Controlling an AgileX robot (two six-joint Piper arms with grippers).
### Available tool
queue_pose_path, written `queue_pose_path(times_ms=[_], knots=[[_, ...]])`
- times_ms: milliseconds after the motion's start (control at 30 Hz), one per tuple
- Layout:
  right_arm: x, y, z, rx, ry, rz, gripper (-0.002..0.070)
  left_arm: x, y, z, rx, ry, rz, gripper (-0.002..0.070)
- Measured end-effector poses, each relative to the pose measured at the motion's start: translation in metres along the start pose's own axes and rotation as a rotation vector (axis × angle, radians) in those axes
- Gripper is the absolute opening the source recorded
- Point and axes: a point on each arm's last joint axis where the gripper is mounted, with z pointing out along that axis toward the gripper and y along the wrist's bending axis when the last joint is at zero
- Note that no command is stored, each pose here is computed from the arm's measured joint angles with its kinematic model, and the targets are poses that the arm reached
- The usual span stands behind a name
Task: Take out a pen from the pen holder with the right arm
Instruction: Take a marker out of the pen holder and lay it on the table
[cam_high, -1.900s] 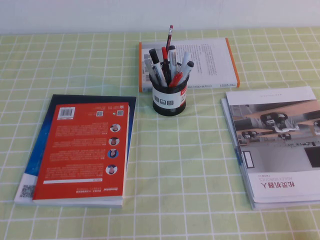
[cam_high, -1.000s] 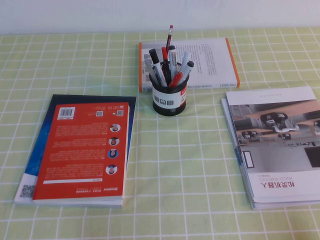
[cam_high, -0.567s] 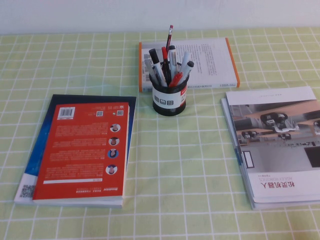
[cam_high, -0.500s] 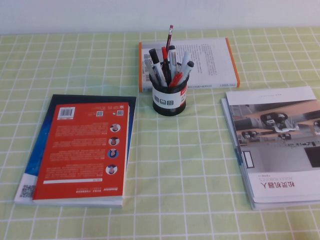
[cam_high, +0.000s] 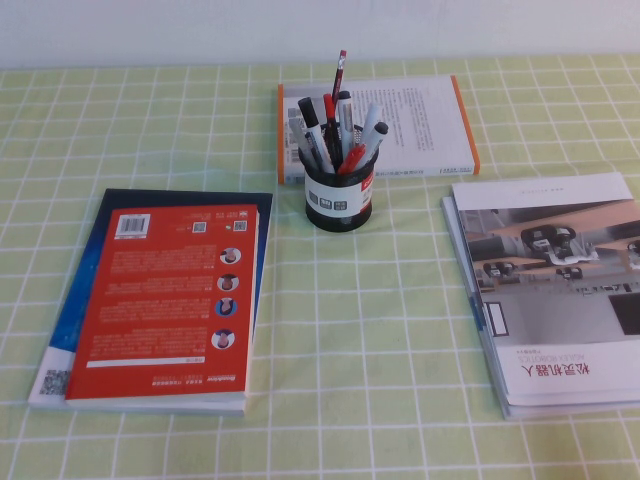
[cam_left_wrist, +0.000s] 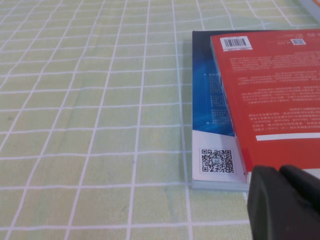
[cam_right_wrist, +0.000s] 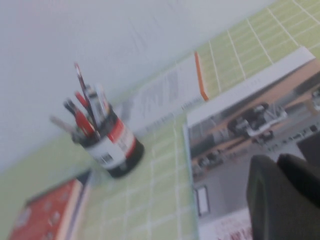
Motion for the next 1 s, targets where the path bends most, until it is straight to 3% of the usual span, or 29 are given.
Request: queue_pose_path(times_ms=[133, 333, 500, 700, 1000], knots=[[-0.009, 0.001, 0.000, -0.019, -0.093, 0.171, -0.0013, 0.000, 0.000, 0.000, 0.000, 0.000, 0.000, -0.0005], [-0.010, 0.001, -0.001, -0.027, -0.108, 0.237, -0.0013, 0.000, 0.000, 0.000, 0.000, 0.000, 0.000, -0.0005], [-0.010, 0.011, -0.002, -0.066, -0.032, 0.165, -0.0013, 0.000, 0.000, 0.000, 0.000, 0.000, 0.000, -0.0005], [-0.041, 0.038, 0.009, -0.073, 0.087, 0.032, -0.0013, 0.000, 0.000, 0.000, 0.000, 0.000, 0.000, -0.0005], [-0.085, 0.061, 0.070, -0.041, 0.268, -0.184, -0.0012, 0.000, 0.000, 0.000, 0.000, 0.000, 0.000, -0.0005]])
